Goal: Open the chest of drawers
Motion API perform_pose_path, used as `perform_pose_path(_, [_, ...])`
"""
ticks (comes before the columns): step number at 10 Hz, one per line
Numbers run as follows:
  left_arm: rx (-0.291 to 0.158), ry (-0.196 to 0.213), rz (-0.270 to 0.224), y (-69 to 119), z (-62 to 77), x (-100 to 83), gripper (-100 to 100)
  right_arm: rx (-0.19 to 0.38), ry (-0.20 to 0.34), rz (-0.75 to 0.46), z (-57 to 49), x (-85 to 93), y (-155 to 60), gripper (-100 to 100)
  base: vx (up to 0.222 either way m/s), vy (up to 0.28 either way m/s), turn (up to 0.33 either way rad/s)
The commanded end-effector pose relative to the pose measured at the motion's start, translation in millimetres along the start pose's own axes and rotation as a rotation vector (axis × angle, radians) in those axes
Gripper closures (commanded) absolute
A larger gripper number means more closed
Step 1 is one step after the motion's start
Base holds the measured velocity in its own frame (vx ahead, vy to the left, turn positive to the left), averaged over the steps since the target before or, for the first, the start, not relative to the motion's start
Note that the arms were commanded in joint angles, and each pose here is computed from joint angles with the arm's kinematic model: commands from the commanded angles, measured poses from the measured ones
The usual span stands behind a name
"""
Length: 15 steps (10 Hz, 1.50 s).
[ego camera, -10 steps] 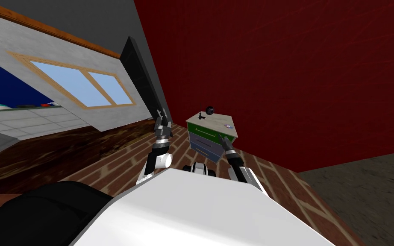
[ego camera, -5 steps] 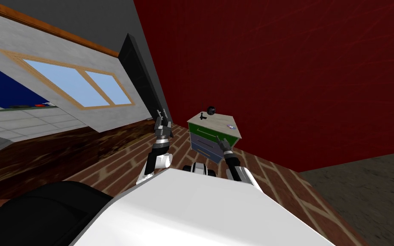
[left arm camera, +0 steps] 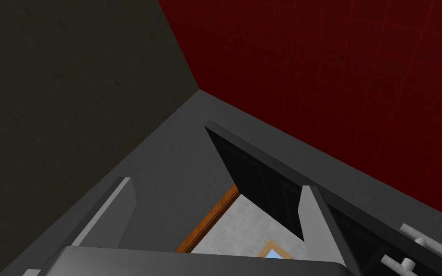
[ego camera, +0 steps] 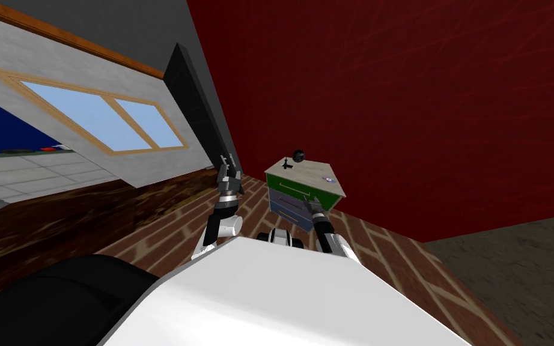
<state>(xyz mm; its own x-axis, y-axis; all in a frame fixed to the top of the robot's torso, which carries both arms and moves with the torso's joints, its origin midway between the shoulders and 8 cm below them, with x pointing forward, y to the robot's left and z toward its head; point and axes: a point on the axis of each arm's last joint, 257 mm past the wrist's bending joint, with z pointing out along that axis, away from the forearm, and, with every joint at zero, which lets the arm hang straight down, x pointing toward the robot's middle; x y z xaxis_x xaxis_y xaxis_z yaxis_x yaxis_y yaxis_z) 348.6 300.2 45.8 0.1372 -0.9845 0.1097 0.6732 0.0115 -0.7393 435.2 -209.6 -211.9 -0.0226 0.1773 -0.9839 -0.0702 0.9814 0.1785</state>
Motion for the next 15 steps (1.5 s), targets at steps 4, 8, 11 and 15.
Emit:
perform_pose_path(4, [0.000,0.000,0.000,0.0,0.0,0.0,0,0.079,0.082,-0.207,-2.3,34.6,-16.0,-100,0.031,0.059,-0.022])
perform_pose_path(8, [0.000,0.000,0.000,0.0,0.0,0.0,0,0.109,0.102,-0.343,-3.3,43.9,-23.4,-100,0.041,0.080,-0.015])
perform_pose_path(11, [0.000,0.000,0.000,0.0,0.0,0.0,0,0.164,0.155,-0.481,-7.3,64.9,-37.7,-100,0.036,0.059,-0.026])
perform_pose_path(15, [0.000,0.000,0.000,0.0,0.0,0.0,0,0.190,0.162,-0.618,-9.1,67.6,-44.4,-100,0.041,0.075,-0.017])
